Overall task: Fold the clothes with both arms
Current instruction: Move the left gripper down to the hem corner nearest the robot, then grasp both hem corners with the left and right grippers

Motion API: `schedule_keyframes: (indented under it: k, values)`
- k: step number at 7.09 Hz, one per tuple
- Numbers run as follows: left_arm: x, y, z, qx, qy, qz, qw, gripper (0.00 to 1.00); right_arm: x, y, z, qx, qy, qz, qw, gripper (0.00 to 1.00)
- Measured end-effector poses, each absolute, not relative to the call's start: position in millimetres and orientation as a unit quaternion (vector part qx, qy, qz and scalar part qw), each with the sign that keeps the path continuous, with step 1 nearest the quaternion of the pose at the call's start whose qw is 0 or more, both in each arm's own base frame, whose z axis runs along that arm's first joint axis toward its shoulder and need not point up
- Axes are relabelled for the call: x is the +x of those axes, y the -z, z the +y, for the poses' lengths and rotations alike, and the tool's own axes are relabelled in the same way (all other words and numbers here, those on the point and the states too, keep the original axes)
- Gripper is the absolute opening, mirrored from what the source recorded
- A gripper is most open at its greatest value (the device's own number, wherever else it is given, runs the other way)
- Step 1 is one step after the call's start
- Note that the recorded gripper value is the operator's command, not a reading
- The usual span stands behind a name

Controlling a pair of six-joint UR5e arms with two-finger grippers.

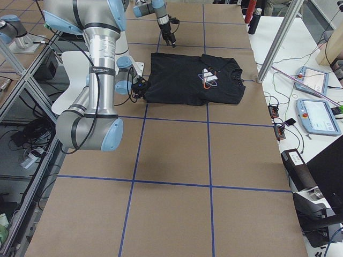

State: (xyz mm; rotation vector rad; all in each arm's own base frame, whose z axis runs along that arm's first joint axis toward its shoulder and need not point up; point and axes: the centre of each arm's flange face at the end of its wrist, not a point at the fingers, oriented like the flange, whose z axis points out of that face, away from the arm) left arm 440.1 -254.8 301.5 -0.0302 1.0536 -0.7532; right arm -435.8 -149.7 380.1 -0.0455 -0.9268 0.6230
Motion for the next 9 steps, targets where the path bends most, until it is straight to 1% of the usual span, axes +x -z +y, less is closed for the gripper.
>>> schedule_keyframes:
  k: [2,3,4,6,7,8,9]
  values:
    - [459,-335,-190,-0.03,0.358,0.459,0.812,0.79,-436,-382,-150,-0.021,-0.295,-0.438,0.849,0.0]
    - [463,-347,-170,-0.035,0.36,0.449,0.817,0.73,-436,-382,-150,-0.02,-0.295,-0.438,0.849,0.0]
    - [468,-355,-157,-0.04,0.36,0.441,0.821,0.71,-436,-382,-150,-0.02,-0.295,-0.438,0.849,0.0]
    - [475,-363,-147,-0.044,0.361,0.433,0.825,0.68,-436,-382,-150,-0.02,-0.295,-0.438,0.849,0.0]
    - [477,-364,-146,-0.045,0.361,0.432,0.825,0.64,-436,-382,-150,-0.02,-0.295,-0.438,0.849,0.0]
    - [478,-363,-145,-0.047,0.36,0.432,0.825,0.55,-436,-382,-150,-0.02,-0.295,-0.438,0.849,0.0]
    - [479,-363,-144,-0.047,0.36,0.432,0.826,0.55,-436,-381,-150,-0.021,-0.295,-0.439,0.848,0.0]
